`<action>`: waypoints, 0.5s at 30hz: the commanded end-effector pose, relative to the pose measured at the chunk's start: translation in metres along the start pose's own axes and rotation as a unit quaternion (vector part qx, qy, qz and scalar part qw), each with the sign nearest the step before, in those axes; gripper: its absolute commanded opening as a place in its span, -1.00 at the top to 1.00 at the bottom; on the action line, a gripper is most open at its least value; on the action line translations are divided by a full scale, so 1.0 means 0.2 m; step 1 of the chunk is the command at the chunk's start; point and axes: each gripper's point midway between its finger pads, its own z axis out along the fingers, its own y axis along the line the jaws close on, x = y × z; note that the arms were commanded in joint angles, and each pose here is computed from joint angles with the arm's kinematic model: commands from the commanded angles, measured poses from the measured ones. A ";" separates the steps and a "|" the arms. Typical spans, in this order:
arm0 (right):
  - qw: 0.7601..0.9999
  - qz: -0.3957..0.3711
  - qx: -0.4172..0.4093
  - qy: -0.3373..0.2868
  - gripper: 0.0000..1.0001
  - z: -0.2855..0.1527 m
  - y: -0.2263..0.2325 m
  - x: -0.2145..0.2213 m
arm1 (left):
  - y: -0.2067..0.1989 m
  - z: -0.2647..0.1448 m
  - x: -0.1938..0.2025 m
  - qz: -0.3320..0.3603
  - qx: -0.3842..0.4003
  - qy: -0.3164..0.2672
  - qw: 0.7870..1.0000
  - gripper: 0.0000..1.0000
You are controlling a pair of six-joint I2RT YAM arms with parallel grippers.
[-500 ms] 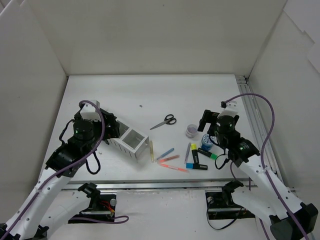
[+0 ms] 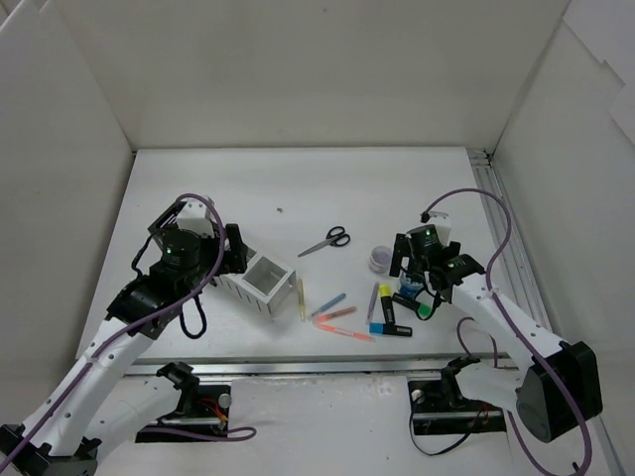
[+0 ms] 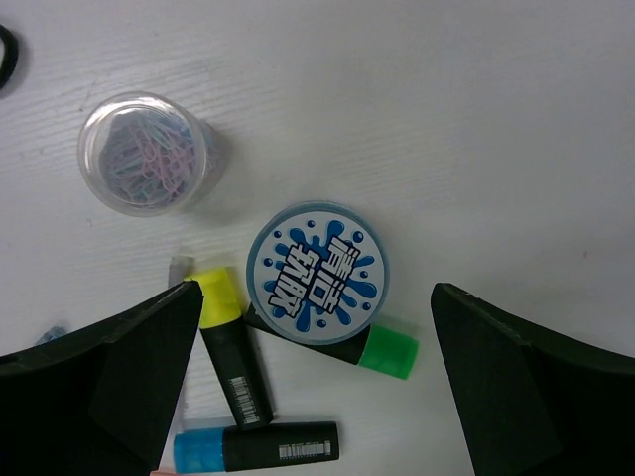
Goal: Sort the stationery into containers
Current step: Pick up the stationery from the center of the board.
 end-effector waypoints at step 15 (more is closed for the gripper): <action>0.996 0.021 0.023 0.084 -0.50 0.20 0.00 0.12 | -0.04 0.04 -0.04 0.000 0.009 -0.011 1.000 -0.99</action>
